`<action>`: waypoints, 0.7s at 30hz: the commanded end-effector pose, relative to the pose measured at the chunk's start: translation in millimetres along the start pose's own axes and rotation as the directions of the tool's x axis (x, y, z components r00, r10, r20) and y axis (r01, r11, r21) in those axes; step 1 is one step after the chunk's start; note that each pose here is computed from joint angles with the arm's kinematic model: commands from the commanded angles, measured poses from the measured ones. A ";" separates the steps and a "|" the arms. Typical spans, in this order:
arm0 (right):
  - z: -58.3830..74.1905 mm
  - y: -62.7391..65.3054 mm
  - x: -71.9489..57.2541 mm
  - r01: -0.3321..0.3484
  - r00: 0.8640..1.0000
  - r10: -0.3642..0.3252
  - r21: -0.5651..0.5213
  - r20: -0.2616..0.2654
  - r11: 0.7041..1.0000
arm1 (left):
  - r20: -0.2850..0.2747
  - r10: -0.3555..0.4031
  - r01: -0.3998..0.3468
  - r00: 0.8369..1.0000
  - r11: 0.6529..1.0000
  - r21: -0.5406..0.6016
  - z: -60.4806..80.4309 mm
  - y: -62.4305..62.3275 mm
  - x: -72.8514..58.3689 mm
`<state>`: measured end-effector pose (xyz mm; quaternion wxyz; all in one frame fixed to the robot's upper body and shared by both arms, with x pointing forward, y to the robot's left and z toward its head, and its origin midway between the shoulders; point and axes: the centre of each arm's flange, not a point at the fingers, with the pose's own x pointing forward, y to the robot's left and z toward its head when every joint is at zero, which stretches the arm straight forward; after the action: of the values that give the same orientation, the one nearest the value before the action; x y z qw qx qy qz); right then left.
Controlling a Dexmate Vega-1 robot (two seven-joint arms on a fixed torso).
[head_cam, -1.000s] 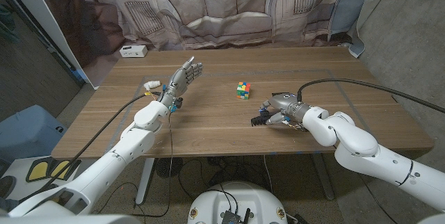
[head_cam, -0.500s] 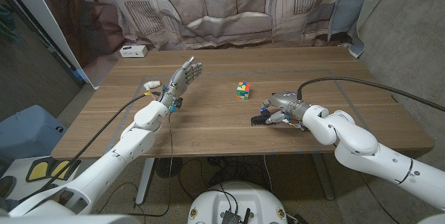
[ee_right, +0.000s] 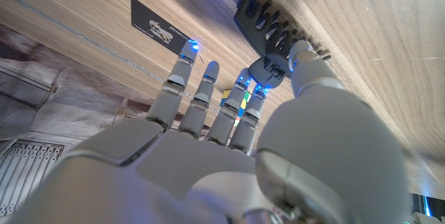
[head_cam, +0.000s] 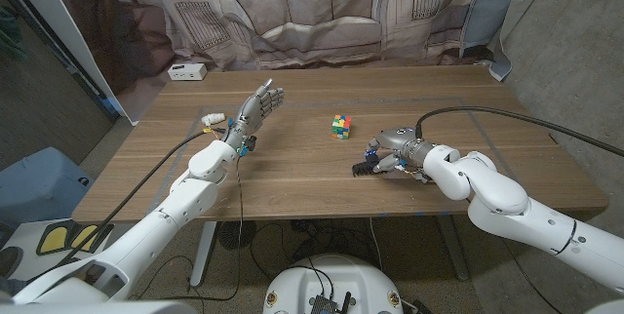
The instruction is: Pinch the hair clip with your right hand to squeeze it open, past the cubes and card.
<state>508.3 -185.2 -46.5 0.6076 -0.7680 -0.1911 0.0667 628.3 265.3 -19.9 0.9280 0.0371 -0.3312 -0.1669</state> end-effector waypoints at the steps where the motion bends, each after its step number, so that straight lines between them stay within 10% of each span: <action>1: -3.0 -6.9 -0.5 0.019 1.000 -0.019 -0.005 -0.008 1.000 | 0.002 0.000 0.000 1.000 1.000 0.000 0.5 -0.2 4.0; 21: -13.4 -25.7 -10.5 0.109 0.993 -0.110 -0.017 -0.034 0.994 | -0.002 0.007 -0.007 1.000 1.000 -0.004 -1.1 -3.1 6.3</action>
<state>501.7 -192.2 -27.7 0.6085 -0.7648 -0.2088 0.0360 631.3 262.7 -17.0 0.9283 0.0359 -0.3311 -0.1653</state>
